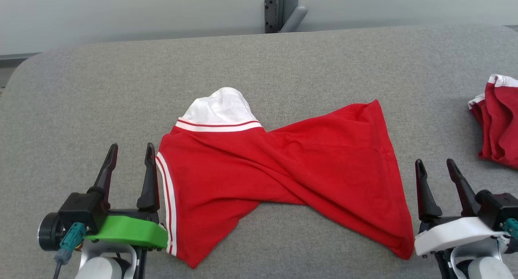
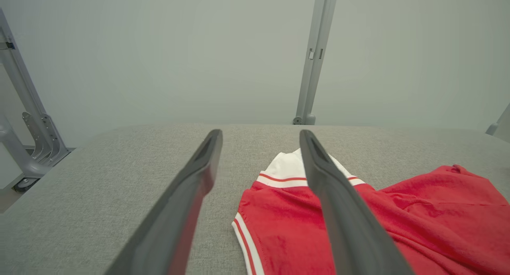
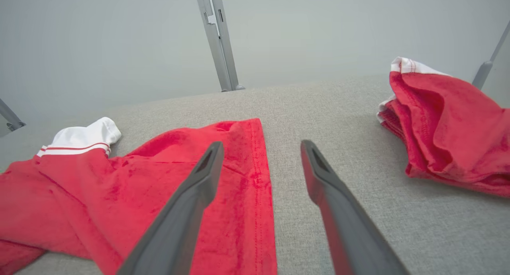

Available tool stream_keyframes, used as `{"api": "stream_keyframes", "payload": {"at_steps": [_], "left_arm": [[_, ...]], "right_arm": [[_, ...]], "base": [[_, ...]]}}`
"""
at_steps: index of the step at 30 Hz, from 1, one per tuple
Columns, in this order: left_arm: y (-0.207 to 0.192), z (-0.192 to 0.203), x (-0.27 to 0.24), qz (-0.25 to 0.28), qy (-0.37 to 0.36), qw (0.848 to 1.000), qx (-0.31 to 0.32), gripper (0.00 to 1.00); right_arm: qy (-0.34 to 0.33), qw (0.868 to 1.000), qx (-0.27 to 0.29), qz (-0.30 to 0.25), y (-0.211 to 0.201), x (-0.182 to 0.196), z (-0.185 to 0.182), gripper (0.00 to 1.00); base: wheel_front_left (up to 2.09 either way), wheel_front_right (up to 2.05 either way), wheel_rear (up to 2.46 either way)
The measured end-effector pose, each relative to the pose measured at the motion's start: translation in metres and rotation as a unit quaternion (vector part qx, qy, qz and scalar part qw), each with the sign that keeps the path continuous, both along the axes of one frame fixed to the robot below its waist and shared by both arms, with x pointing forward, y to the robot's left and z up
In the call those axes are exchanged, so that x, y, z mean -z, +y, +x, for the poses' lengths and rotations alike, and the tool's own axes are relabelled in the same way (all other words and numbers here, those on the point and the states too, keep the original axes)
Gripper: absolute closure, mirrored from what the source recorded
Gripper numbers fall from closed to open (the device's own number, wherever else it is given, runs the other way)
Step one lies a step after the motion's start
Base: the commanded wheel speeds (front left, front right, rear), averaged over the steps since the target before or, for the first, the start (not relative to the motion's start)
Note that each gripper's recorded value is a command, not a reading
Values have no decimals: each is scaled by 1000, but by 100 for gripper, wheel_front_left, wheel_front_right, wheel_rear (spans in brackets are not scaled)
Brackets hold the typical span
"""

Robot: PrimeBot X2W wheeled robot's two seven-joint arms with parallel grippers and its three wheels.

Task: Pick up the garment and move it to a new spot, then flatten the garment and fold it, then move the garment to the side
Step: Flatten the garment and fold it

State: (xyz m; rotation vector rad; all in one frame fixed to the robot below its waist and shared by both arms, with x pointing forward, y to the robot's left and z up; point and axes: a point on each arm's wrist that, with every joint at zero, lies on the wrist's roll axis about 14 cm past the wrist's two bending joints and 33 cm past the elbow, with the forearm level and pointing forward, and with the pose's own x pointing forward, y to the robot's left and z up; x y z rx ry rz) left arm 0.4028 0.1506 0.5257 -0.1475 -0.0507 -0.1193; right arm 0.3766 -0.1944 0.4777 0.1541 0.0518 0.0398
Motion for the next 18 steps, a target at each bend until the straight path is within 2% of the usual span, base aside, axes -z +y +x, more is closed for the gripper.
{"api": "stream_keyframes", "payload": {"at_steps": [5, 18], "left_arm": [[2, -5, 3, 4, 5, 1000, -2, 0], [3, -9, 12, -2, 20, 1000, -5, 0]], "right_arm": [[-45, 999, -12, -9, 7, -32, 8, 0], [-43, 999, -23, -1, 17, -33, 13, 0]], "base": [[0, 0, 0], [0, 0, 0]]}}
